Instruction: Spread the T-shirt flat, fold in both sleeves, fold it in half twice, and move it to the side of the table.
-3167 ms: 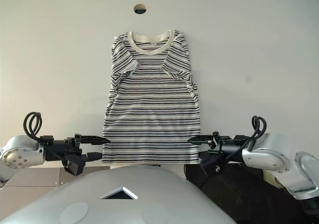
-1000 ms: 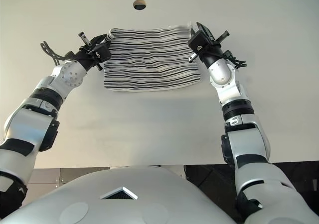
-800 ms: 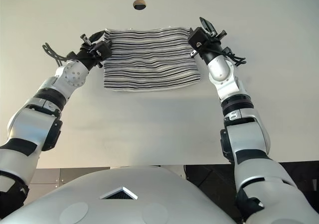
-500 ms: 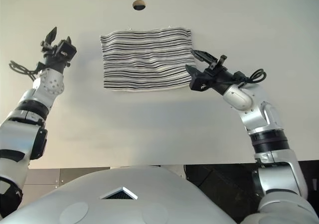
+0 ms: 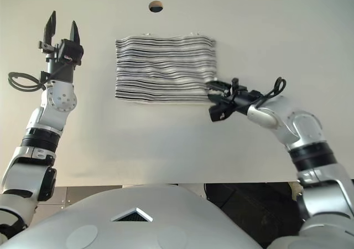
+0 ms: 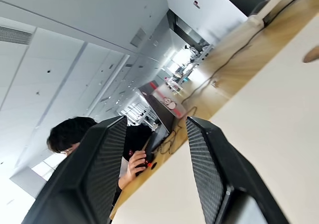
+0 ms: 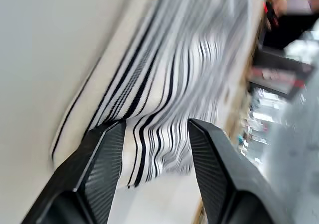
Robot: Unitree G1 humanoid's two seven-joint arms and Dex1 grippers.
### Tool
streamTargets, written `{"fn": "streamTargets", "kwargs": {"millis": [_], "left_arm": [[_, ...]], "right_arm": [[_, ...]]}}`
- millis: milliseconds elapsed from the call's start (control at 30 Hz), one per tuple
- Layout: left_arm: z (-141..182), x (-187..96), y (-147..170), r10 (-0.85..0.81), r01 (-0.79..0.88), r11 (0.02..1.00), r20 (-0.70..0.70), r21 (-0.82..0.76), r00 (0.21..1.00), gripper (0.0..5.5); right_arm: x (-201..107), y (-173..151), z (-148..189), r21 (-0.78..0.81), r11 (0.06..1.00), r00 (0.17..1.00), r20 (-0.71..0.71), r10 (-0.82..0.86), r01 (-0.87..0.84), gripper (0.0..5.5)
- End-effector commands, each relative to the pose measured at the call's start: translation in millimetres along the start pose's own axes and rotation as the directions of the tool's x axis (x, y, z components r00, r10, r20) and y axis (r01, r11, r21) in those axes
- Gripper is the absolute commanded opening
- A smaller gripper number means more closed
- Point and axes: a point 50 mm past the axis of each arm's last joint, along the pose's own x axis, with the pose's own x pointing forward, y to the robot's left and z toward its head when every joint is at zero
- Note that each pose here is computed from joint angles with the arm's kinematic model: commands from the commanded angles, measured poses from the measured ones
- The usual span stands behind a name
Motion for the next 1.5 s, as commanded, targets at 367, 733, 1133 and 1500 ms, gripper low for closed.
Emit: {"fn": "streamTargets", "kwargs": {"millis": [367, 733, 1133, 1500], "left_arm": [[-4.9, -11.1, 10.1, 0.020, -0.019, 1.000, -0.041, 0.007, 0.999, 2.19], [-3.8, -4.1, 12.4, 0.008, -0.009, 1.000, -0.027, -0.023, 1.000, 2.19], [13.3, 6.1, -2.7, -0.017, 0.019, 0.997, 0.031, -0.078, 0.999, 2.19], [7.4, 2.7, 8.3, -0.001, 0.003, 1.000, 0.038, -0.028, 0.999, 2.19]], "right_arm": [[57.2, 3.3, 163.6, -0.214, 0.968, 0.761, 0.604, 0.236, -0.131, 2.29], [24.1, -87.0, 99.2, 0.144, 0.941, 0.837, 0.431, -0.338, 0.306, 2.29], [133.2, -47.7, 39.1, 0.222, 0.961, 0.976, 0.102, -0.192, 0.166, 2.29], [71.0, -16.2, 31.2, 0.362, 0.838, 0.911, -0.108, -0.398, 0.409, 2.29]]}}
